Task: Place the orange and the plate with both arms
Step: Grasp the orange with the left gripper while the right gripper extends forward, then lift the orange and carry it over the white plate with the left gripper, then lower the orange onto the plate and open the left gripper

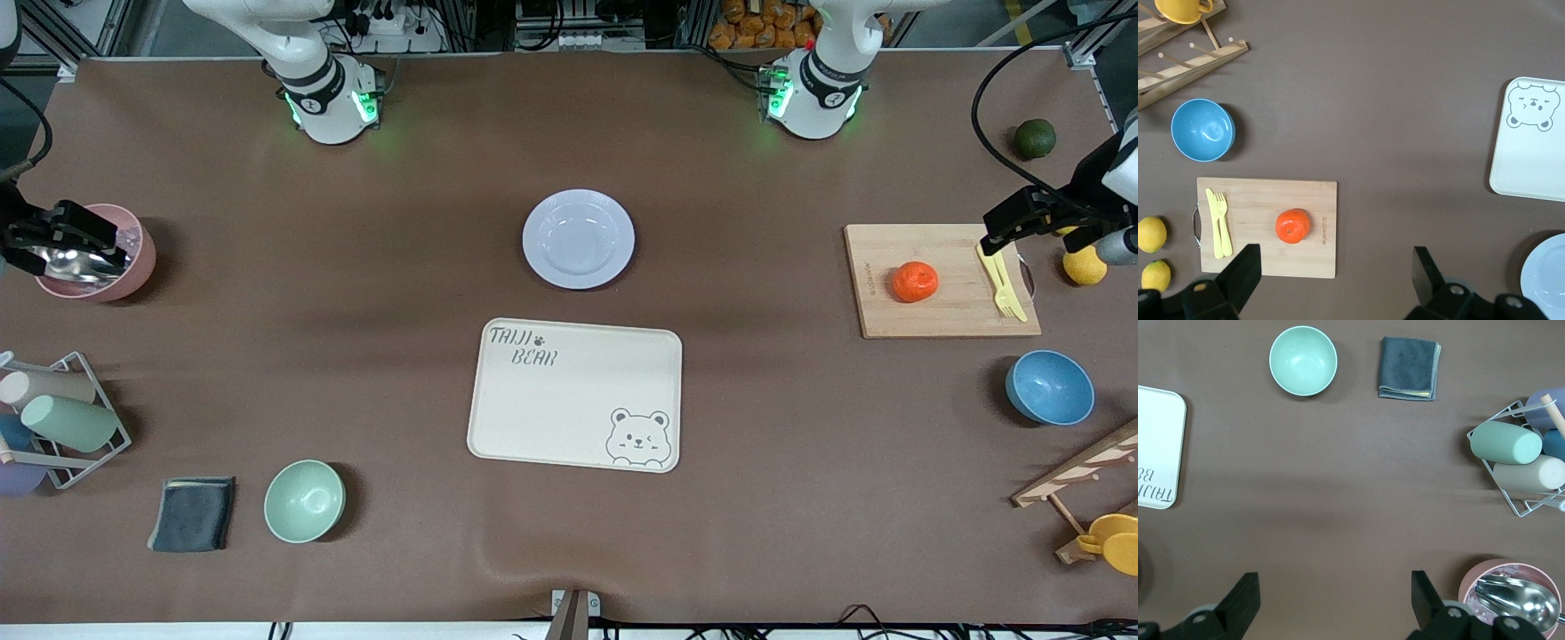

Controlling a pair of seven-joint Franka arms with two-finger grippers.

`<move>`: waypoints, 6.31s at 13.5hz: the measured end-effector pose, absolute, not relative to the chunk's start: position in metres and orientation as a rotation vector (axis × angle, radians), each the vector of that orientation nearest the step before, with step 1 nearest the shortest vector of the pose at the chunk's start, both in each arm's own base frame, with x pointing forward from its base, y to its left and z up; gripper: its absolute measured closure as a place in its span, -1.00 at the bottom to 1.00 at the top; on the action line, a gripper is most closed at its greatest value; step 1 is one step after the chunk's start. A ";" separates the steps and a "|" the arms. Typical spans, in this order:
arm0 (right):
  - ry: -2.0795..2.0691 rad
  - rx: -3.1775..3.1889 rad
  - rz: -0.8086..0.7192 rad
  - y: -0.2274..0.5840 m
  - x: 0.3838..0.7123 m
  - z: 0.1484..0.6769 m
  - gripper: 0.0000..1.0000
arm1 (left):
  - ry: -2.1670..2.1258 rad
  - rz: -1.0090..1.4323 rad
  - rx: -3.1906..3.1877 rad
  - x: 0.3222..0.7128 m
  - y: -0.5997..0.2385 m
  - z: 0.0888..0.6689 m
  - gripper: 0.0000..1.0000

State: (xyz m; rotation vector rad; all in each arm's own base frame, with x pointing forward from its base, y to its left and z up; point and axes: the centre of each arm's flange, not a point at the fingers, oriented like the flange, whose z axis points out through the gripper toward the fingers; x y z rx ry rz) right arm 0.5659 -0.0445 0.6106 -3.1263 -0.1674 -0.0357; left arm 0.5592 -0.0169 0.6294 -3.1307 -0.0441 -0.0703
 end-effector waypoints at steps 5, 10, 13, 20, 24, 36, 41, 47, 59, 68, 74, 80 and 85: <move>-0.169 -3.126 -0.026 -0.045 0.568 0.607 -1.00 | -0.047 -0.055 -3.131 0.562 -0.016 0.626 -1.00; -0.173 -3.125 -0.015 -0.043 0.570 0.603 -1.00 | -0.108 0.114 -3.120 0.569 0.008 0.575 -1.00; -0.176 -3.123 -0.003 -0.042 0.570 0.600 -1.00 | -0.212 0.179 -3.114 0.567 0.048 0.501 -1.00; -0.156 -2.979 0.123 -0.027 0.576 0.563 -1.00 | -0.256 0.160 -3.078 0.510 0.085 0.325 -1.00; -0.120 -2.881 0.180 -0.022 0.574 0.541 -1.00 | -0.305 0.228 -3.082 0.481 0.098 0.270 -1.00; 0.062 -2.514 0.411 0.010 0.561 0.453 -1.00 | -0.332 0.333 -3.085 0.473 0.111 0.203 -0.90; 0.129 -2.346 0.468 0.024 0.553 0.420 -1.00 | -0.311 0.346 -3.079 0.474 0.111 0.197 -0.45; 0.107 -2.161 0.489 0.030 0.539 0.359 -1.00 | -0.121 0.450 -3.086 0.515 0.002 0.287 -0.44; 0.041 -2.046 0.326 0.110 0.502 0.260 -1.00 | -0.353 0.462 -3.142 0.399 -0.422 0.299 -0.44; -0.029 -2.030 0.226 0.146 0.482 0.214 -1.00 | -0.494 0.409 -3.090 0.359 -0.494 0.186 -0.44; -0.027 -1.989 0.208 0.164 0.473 0.188 -1.00 | -0.569 0.389 -3.090 0.374 -0.506 0.182 -0.98; -0.029 -2.006 0.173 0.191 0.469 0.186 -1.00 | -0.737 0.110 -3.076 0.456 -0.470 0.338 -1.00; 0.022 -2.003 0.100 0.241 0.444 0.176 -0.69 | -0.875 -0.158 -3.023 0.527 -0.359 0.495 -1.00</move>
